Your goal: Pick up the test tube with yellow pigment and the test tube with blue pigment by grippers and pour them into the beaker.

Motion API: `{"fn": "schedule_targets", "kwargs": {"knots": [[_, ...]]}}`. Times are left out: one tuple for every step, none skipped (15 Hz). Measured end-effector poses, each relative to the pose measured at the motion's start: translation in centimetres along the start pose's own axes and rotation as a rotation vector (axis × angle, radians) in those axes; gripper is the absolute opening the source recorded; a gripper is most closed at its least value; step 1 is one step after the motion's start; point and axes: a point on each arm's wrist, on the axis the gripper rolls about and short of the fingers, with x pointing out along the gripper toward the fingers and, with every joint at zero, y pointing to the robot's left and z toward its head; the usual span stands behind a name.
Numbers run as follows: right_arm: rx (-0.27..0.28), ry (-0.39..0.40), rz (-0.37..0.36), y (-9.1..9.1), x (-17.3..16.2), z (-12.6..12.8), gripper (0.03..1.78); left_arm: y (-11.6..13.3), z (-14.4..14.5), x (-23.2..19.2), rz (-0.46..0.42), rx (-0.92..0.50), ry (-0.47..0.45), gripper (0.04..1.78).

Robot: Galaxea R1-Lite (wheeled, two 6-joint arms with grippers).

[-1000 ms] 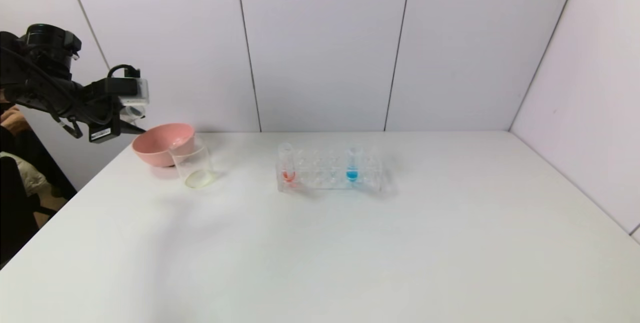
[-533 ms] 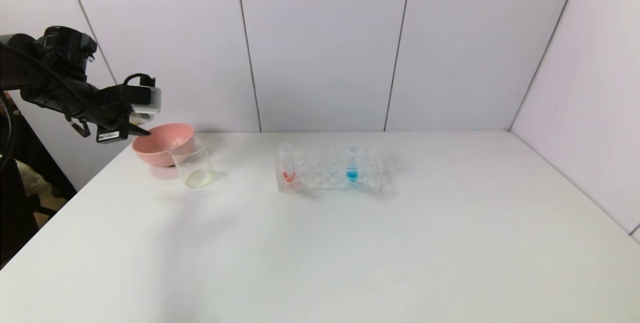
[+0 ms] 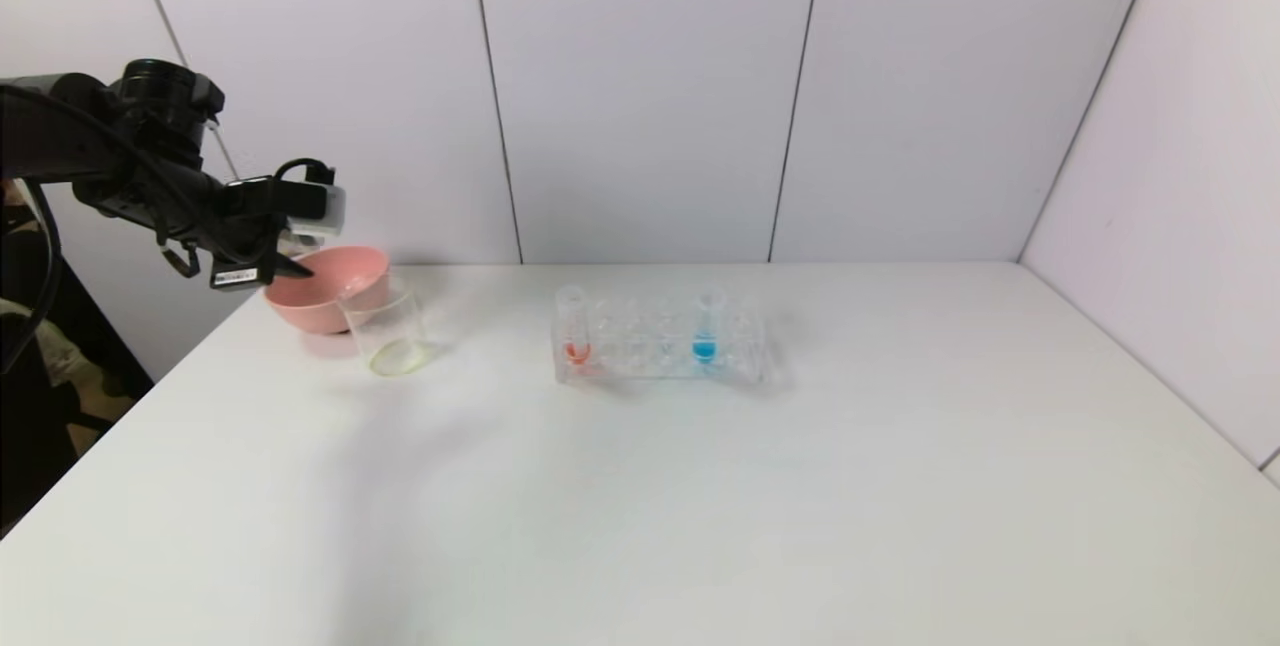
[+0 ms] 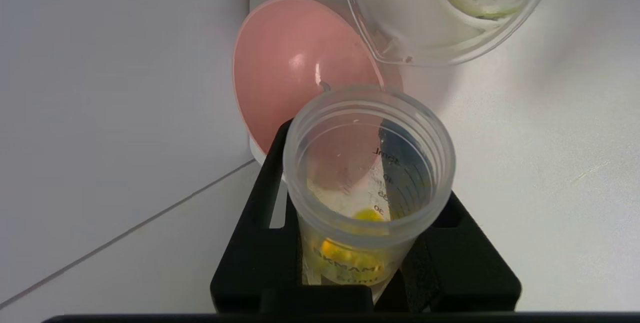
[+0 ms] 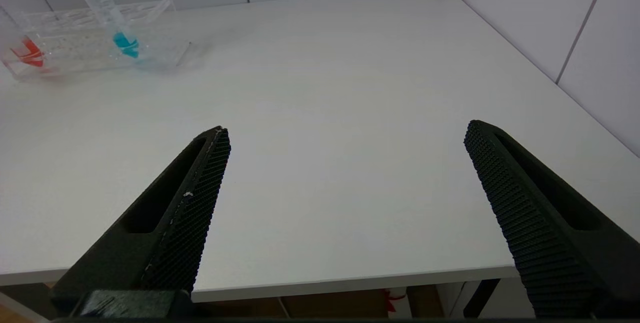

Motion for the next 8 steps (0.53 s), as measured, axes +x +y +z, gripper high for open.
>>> {"fn": "schedule_targets", "kwargs": {"knots": [[0.0, 0.0, 0.0, 0.0, 0.0, 0.0, 1.71, 0.01, 0.0, 0.04, 0.0, 0.0, 0.001, 0.54], [0.0, 0.0, 0.0, 0.0, 0.0, 0.0, 1.71, 0.02, -0.02, 0.05, 0.002, 0.0, 0.004, 0.54], [0.0, 0.0, 0.0, 0.0, 0.0, 0.0, 1.71, 0.02, -0.03, 0.08, 0.001, 0.001, 0.007, 0.54], [0.0, 0.0, 0.0, 0.0, 0.0, 0.0, 1.71, 0.02, 0.04, 0.11, 0.001, 0.002, 0.015, 0.54], [0.0, 0.0, 0.0, 0.0, 0.0, 0.0, 1.71, 0.0, 0.15, 0.16, 0.0, 0.004, 0.026, 0.54], [0.0, 0.0, 0.0, 0.0, 0.0, 0.0, 1.71, -0.01, 0.23, 0.18, -0.001, 0.006, 0.027, 0.54], [0.0, 0.0, 0.0, 0.0, 0.0, 0.0, 1.71, -0.01, 0.35, 0.21, -0.001, 0.007, 0.029, 0.54], [0.0, 0.0, 0.0, 0.0, 0.0, 0.0, 1.71, -0.01, 0.51, 0.25, -0.001, 0.01, 0.027, 0.54]]}}
